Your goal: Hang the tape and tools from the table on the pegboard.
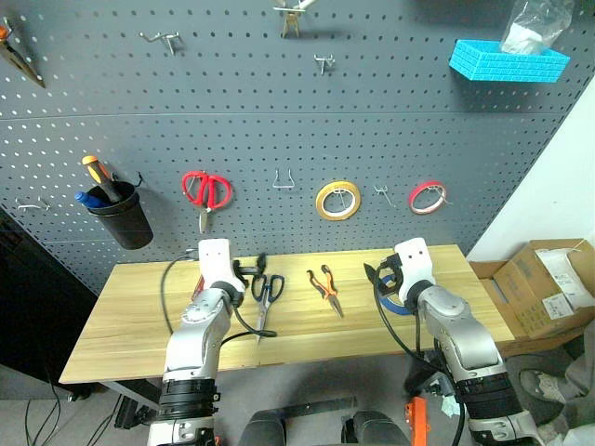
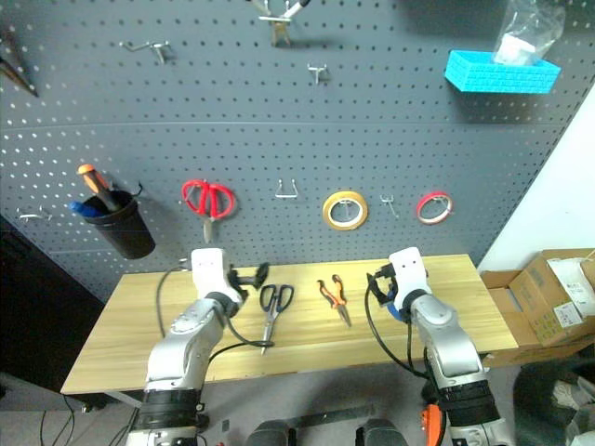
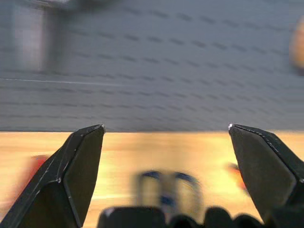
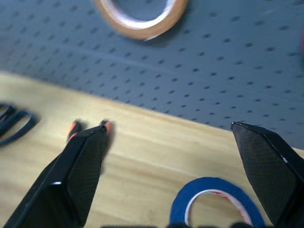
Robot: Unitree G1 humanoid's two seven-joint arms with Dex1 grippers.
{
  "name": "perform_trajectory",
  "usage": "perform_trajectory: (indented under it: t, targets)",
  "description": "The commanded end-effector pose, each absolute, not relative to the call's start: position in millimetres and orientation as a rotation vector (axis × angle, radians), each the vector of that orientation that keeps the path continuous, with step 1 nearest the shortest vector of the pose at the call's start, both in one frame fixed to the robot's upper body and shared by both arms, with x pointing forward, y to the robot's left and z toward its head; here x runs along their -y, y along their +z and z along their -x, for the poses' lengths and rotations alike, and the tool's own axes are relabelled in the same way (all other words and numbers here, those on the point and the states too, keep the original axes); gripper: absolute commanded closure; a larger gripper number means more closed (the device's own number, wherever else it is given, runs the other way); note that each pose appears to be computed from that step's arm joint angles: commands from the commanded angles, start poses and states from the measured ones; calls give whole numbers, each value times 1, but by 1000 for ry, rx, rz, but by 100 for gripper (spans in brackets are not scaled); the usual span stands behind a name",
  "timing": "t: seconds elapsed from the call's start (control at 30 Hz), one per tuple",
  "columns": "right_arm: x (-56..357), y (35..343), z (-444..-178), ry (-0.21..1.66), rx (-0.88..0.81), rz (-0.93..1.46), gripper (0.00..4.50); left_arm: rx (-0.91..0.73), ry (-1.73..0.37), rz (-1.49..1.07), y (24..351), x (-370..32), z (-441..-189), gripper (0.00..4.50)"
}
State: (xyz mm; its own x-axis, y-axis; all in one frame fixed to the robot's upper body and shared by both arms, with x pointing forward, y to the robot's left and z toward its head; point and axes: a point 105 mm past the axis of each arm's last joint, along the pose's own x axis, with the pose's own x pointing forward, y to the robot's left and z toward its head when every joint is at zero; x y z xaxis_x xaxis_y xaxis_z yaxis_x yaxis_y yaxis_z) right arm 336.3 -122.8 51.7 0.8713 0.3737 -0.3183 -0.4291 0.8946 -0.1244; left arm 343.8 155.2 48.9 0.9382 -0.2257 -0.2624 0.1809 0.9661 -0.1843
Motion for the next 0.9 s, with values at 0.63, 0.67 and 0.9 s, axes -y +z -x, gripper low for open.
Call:
perform_trajectory:
  t: [0.63, 0.67, 0.9]
  targets:
    - [161, 14, -370, 632, -550, 401, 0, -583, -920, 333, 53, -26, -276, 3]
    - [162, 13, -371, 631, -557, 400, 0, -587, -918, 338, 53, -25, -275, 3]
    - [178, -9, -365, 567, -733, 263, 18, -602, -914, 334, 51, -29, -273, 0]
